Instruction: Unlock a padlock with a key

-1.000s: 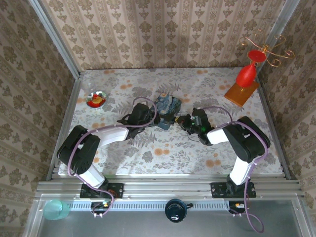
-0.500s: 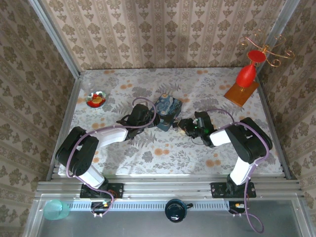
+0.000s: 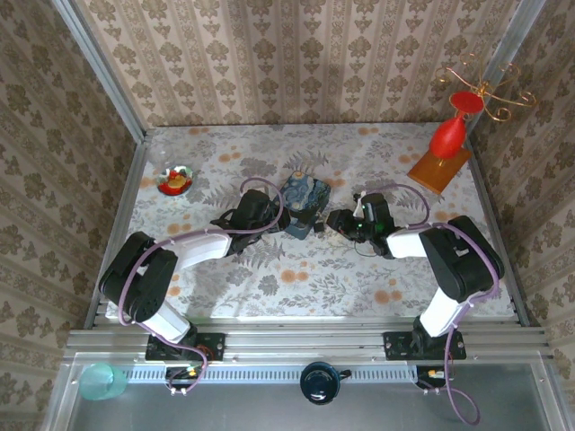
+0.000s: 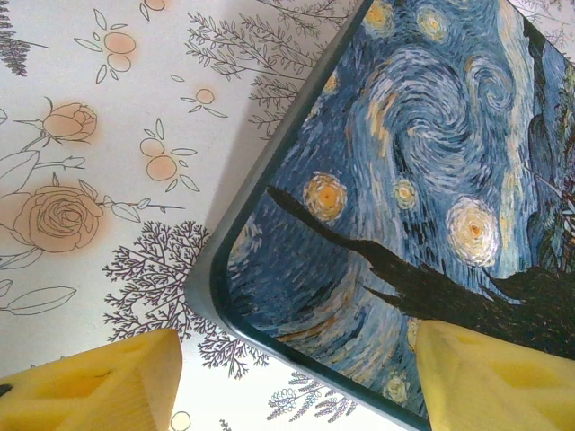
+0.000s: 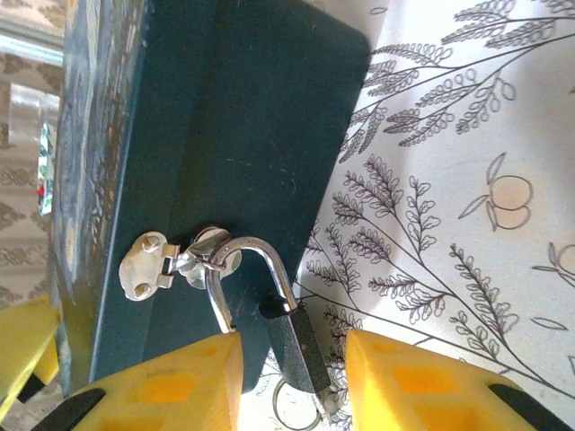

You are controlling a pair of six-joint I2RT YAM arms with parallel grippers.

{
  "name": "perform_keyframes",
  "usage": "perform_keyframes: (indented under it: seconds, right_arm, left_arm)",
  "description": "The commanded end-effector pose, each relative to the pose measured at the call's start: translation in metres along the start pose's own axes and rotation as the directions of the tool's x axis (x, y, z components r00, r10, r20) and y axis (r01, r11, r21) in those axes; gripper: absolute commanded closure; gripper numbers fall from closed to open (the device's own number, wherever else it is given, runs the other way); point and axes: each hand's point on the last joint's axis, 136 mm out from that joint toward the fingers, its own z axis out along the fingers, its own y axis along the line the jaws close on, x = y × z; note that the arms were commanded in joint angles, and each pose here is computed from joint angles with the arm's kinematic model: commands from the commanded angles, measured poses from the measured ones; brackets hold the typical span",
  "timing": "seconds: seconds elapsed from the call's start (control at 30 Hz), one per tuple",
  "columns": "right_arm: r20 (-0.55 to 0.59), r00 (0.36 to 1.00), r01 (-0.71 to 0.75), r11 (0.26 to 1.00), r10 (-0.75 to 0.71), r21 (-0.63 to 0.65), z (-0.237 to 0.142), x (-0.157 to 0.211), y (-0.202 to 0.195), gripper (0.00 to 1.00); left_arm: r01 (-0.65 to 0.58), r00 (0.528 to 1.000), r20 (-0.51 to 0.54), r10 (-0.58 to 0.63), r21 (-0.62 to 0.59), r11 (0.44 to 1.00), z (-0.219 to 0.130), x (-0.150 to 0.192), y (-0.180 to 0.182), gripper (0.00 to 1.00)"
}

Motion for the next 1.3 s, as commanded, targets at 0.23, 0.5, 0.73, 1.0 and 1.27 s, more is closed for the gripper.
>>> perform_keyframes:
  seconds: [0.23,0.5,0.73,1.0,1.27]
  right_arm:
    - [-0.139,0.966,0.238,0.959,-0.217,0.155,0.019,0.029,-0.013,0.62]
    - [-0.179,0.963,0.249,0.917,-0.201,0.312,0.026,0.035,-0.036,0.62]
    - [-0.167,0.967,0.233,0.936,-0.193,0.265,0.03,0.04,-0.021,0.75]
    - [-0.072,0.992,0.118,0.974,-0.106,0.192,0.021,0.034,-0.002,0.98]
    - [0.032,0.999,-0.02,0.996,0.018,0.088,0.019,0.024,0.014,1.0]
  left_arm:
    - [-0.044,0.985,-0.171,0.022,-0.125,0.991,0.0,0.047,0.04,0.31]
    - [-0.044,0.985,-0.171,0.023,-0.122,0.992,-0.001,0.047,0.04,0.31]
    - [-0.04,0.986,-0.165,0.019,-0.124,0.992,-0.001,0.045,0.04,0.31]
    - [-0.038,0.986,-0.164,0.018,-0.121,0.992,-0.002,0.045,0.04,0.31]
    - [-0.033,0.986,-0.167,0.014,-0.11,0.993,-0.002,0.045,0.037,0.31]
